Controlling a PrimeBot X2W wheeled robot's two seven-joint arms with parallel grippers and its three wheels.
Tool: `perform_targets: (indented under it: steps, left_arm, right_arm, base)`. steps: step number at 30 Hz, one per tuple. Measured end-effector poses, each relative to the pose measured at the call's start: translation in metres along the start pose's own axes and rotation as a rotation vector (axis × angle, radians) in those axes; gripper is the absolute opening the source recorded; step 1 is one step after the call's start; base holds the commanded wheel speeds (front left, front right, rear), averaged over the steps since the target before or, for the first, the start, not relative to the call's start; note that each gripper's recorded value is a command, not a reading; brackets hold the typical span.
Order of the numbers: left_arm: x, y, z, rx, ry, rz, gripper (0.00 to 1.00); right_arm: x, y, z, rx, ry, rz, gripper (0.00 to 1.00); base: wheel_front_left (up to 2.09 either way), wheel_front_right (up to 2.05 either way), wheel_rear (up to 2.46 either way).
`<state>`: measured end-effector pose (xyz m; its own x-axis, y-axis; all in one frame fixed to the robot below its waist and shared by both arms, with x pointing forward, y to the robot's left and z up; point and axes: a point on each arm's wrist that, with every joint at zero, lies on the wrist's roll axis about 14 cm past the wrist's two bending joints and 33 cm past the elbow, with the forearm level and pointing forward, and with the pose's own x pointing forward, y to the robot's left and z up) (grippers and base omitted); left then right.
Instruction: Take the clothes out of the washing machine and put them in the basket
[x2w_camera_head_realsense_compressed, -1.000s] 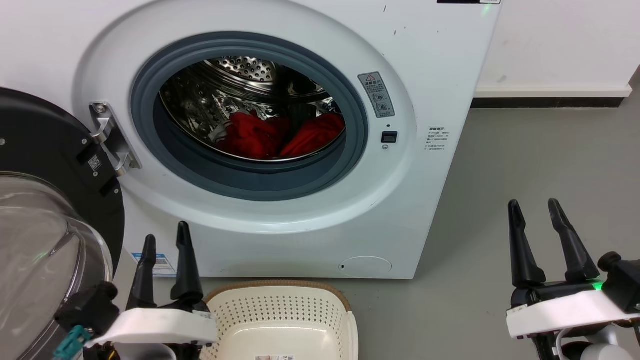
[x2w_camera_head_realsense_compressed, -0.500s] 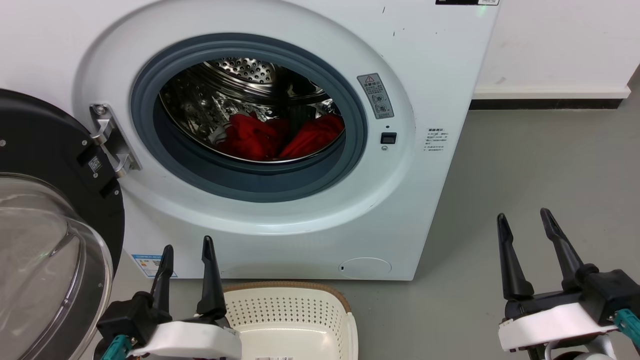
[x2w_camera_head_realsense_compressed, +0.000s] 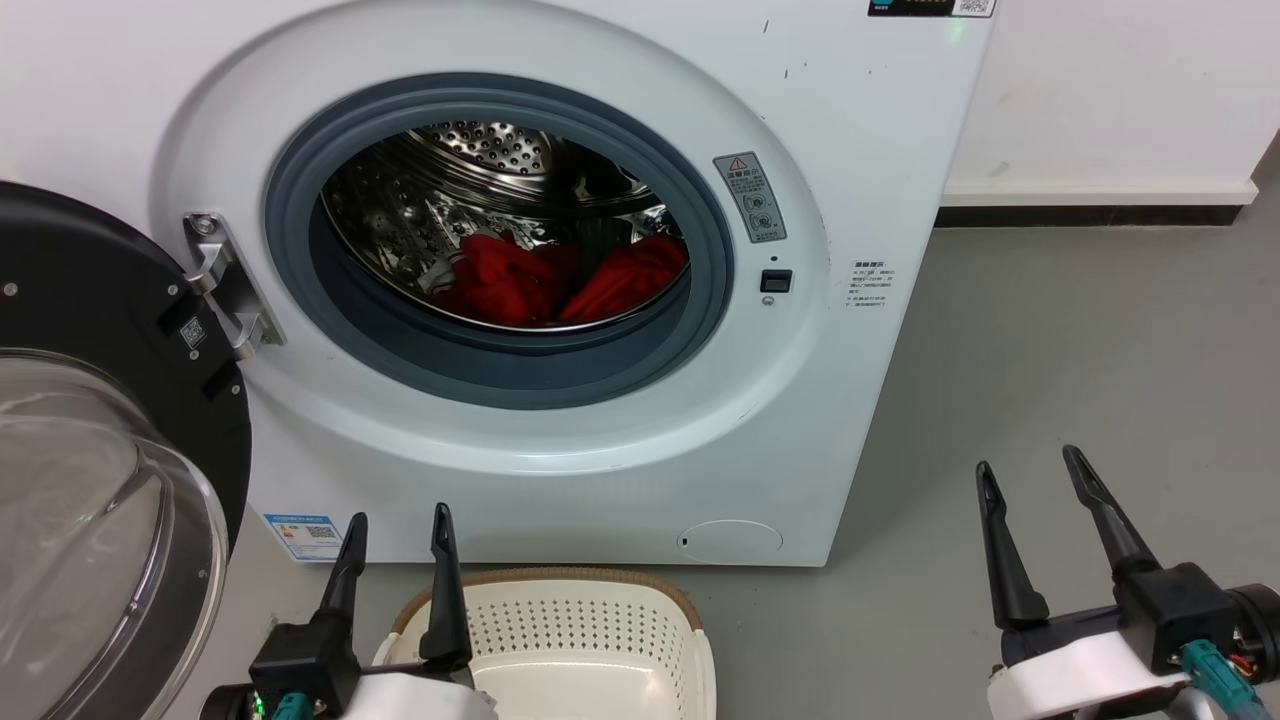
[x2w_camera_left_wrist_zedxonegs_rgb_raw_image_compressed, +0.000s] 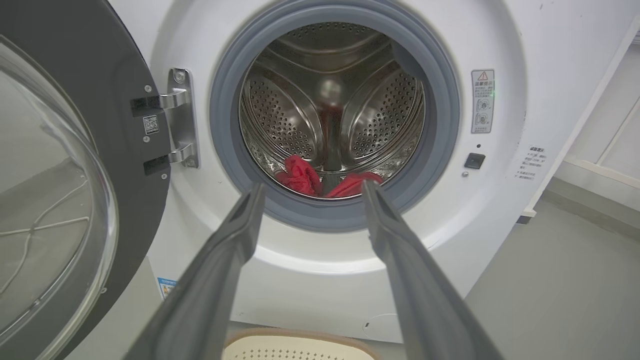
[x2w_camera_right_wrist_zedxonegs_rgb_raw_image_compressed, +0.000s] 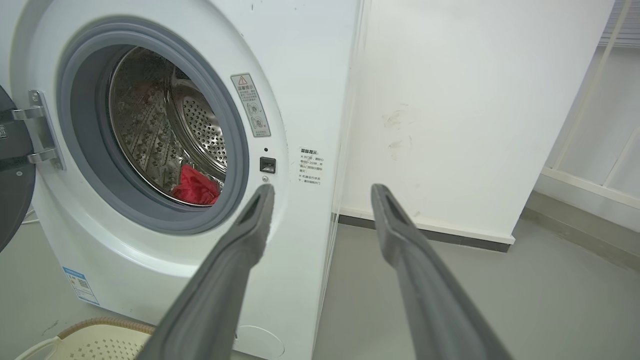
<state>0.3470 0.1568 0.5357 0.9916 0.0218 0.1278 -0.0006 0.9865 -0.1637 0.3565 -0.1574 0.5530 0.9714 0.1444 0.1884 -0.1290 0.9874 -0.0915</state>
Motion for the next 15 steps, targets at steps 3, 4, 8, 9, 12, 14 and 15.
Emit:
perform_targets:
  steps: [3,4,8,9,12,14,15]
  left_arm:
    - [-0.001,-0.003,0.001,0.040,-0.009,-0.020,1.00]
    - [-0.002,-0.006,-0.001,0.067,-0.006,-0.036,1.00]
    - [-0.005,-0.011,-0.005,0.110,-0.001,-0.054,1.00]
    - [-0.005,-0.012,-0.005,0.119,-0.003,-0.057,1.00]
    - [-0.005,-0.012,-0.004,0.132,-0.013,-0.049,1.00]
    - [-0.004,-0.010,-0.002,0.136,-0.020,-0.038,1.00]
    - [-0.004,-0.010,-0.001,0.139,-0.026,-0.034,1.00]
  right_arm:
    - [-0.001,0.000,-0.001,-0.016,0.003,0.003,1.00]
    - [-0.002,0.000,-0.002,-0.021,0.005,0.004,1.00]
    - [-0.005,0.001,-0.007,-0.060,0.019,0.011,1.00]
    - [-0.005,0.001,-0.007,-0.068,0.019,0.012,1.00]
    - [-0.007,-0.002,-0.009,-0.074,0.024,0.005,1.00]
    - [-0.008,-0.005,-0.011,-0.067,0.026,-0.007,1.00]
    - [-0.009,-0.007,-0.012,-0.065,0.030,-0.012,1.00]
  base:
    - [0.00,0.00,0.00]
    - [0.00,0.00,0.00]
    - [0.00,0.00,0.00]
    - [0.00,0.00,0.00]
    - [0.00,0.00,0.00]
    - [0.00,0.00,0.00]
    - [0.00,0.00,0.00]
